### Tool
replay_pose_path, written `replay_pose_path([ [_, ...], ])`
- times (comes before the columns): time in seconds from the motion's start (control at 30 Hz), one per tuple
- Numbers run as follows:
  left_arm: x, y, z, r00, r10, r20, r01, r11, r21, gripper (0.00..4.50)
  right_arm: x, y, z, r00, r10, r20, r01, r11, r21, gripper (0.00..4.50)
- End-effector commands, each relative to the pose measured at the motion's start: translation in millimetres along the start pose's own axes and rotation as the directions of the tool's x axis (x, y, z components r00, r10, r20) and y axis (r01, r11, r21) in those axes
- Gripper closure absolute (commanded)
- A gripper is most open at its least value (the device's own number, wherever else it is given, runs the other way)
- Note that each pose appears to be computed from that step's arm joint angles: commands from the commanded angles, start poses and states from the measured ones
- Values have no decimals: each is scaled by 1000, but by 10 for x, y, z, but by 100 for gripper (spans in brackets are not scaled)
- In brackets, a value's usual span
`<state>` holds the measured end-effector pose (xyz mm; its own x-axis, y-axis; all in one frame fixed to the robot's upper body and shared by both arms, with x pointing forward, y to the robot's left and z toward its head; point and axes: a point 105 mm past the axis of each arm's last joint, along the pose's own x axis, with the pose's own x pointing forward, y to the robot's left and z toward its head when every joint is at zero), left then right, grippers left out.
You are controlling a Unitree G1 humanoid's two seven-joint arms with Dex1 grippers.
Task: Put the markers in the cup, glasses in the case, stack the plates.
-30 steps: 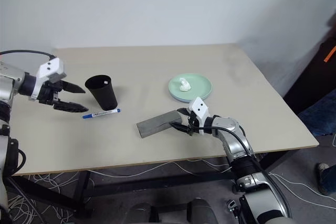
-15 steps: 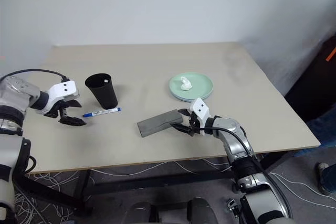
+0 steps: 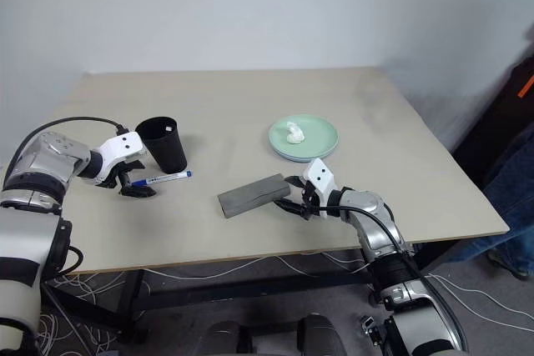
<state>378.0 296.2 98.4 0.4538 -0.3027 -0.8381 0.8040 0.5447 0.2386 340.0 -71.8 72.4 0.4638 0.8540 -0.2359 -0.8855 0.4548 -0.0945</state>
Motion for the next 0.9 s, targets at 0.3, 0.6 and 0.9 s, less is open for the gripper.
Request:
replay_pose_path([
  [0.3, 79, 6, 46, 999, 31, 28, -29, 998, -58, 4, -141, -22, 146, 999, -39, 27, 40, 998, -41, 113],
  [0.6, 225, -130, -11, 999, -34, -11, 33, 996, -84, 4, -223, -1, 126, 999, -51, 8, 51, 998, -38, 113],
  [0.9, 162, -259, -103, 982, -174, -73, 166, 981, -105, 4, -245, -8, 133, 998, -65, 5, 65, 997, -38, 113],
])
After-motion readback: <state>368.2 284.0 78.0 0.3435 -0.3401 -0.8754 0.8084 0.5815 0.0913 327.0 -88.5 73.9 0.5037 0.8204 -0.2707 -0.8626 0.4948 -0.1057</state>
